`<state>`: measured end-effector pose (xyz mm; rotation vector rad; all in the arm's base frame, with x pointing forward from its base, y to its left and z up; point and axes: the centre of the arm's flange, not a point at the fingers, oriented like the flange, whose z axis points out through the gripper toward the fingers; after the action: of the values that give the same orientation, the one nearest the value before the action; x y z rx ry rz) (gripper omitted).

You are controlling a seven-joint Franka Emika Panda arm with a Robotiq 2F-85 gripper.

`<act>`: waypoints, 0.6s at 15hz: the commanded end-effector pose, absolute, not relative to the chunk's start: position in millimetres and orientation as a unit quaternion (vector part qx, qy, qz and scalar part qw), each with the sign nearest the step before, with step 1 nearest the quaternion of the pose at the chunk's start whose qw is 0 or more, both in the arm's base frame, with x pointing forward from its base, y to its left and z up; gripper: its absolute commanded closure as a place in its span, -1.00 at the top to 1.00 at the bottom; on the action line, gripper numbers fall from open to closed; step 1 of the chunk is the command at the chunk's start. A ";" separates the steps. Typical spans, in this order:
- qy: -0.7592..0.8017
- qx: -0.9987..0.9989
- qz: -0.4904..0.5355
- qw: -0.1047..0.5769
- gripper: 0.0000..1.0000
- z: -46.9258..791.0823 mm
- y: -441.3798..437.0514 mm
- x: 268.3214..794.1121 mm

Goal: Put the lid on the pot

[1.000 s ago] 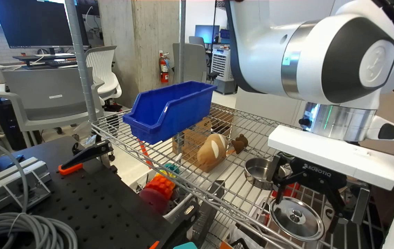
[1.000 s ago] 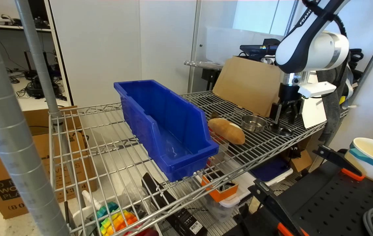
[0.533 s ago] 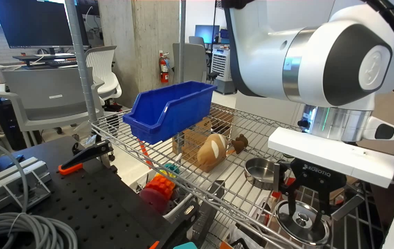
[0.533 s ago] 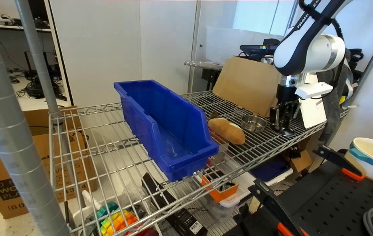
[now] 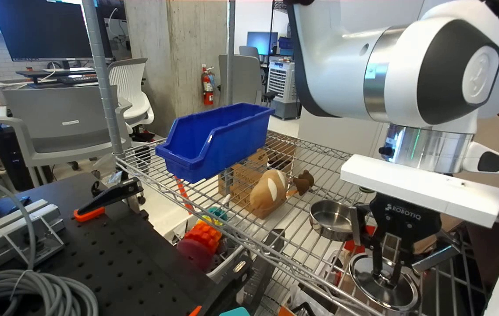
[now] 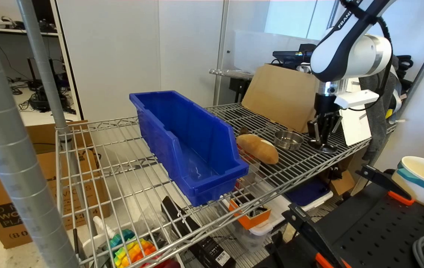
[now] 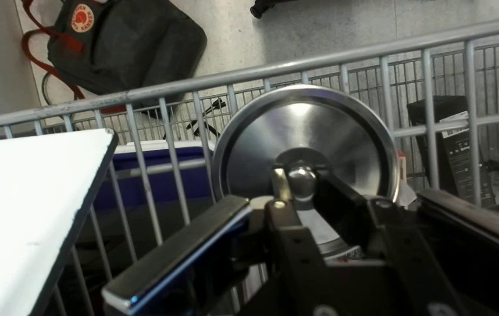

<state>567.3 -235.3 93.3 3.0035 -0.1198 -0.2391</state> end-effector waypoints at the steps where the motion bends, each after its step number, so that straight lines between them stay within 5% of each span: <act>1: -0.038 0.993 -0.099 0.055 -0.89 150.9 -221.6 563.6; 9: -0.049 0.997 -0.042 0.037 -0.89 205.1 -183.5 617.5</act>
<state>596.9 -200.0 207.0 3.0278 -0.1137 -0.1545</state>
